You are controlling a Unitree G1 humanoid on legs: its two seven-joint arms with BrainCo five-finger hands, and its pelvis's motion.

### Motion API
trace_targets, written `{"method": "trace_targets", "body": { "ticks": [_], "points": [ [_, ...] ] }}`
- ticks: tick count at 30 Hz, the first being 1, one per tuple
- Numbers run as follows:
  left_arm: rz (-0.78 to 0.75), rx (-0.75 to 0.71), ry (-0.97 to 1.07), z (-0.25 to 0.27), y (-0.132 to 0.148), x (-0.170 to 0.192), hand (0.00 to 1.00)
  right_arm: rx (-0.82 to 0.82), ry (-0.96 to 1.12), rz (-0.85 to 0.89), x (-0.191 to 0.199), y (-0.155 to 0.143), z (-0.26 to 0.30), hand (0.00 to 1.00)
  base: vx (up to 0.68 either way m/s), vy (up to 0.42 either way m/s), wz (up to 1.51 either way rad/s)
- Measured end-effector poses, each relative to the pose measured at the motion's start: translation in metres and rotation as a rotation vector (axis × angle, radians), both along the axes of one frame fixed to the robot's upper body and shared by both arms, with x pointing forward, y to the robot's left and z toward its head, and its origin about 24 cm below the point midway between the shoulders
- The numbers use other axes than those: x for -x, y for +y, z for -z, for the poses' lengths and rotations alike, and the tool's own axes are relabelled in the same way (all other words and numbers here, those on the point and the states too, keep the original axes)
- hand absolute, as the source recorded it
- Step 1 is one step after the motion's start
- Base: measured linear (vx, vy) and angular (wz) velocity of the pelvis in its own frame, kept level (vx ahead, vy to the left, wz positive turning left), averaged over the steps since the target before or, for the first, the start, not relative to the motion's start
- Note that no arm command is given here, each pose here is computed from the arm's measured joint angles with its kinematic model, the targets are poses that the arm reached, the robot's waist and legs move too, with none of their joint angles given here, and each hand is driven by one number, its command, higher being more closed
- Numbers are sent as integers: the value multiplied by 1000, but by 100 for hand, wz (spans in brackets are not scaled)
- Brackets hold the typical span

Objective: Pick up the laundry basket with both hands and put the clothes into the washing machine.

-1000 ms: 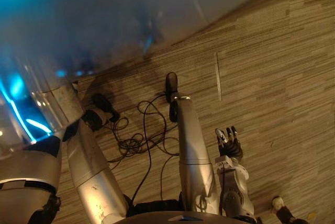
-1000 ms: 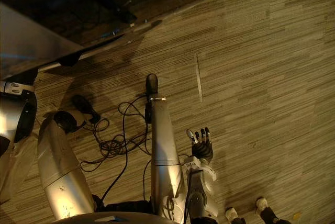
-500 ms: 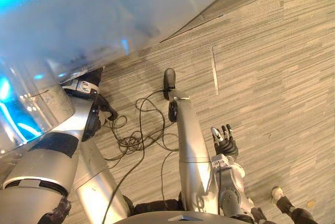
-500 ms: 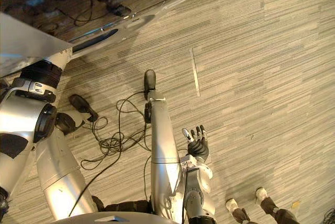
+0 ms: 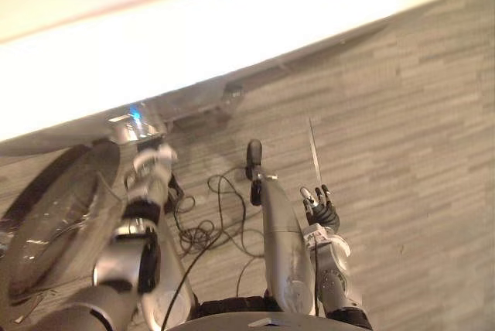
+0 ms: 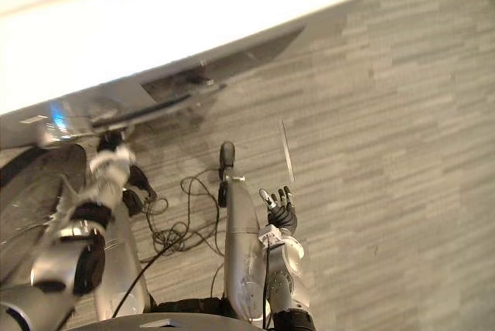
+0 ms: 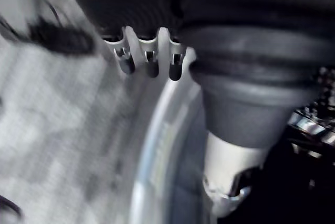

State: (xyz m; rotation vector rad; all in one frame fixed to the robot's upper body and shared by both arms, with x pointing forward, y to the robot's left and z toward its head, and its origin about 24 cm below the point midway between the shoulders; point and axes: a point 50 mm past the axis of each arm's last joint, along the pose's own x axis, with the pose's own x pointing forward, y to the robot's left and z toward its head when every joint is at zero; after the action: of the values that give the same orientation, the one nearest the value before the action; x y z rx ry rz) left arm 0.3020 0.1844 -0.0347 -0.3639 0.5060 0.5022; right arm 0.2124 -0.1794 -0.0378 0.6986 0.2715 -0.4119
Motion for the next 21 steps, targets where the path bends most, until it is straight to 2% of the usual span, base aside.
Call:
{"method": "trace_targets", "body": {
  "ticks": [2, 3, 8, 10, 14, 18, 21],
  "points": [
    [17, -26, 228, 56, -5, 60, 0, 10, 79, 12, 7, -5, 16, 0, 266, -76, 33],
    [19, -41, 254, 63, -3, 73, 0, 18, 104, 10, 10, -6, 21, 0, 219, -95, 38],
    [-196, 111, 550, 119, 19, 190, 0, 7, 417, 68, 58, -23, 76, 0, 132, -91, 31],
    [-247, 159, 595, 126, 18, 211, 0, 10, 479, 70, 69, -28, 85, 0, 62, -65, 19],
    [-321, 230, 590, 129, 16, 222, 0, 20, 608, 78, 94, -36, 100, 0, -3, -46, 43],
    [-212, 231, 567, 128, 2, 210, 0, 48, 651, 63, 101, -38, 104, 0, -12, 104, 5],
    [-125, 161, 530, 124, 4, 198, 0, 38, 693, 34, 104, -30, 109, 0, 7, 193, -13]
  ]
}}
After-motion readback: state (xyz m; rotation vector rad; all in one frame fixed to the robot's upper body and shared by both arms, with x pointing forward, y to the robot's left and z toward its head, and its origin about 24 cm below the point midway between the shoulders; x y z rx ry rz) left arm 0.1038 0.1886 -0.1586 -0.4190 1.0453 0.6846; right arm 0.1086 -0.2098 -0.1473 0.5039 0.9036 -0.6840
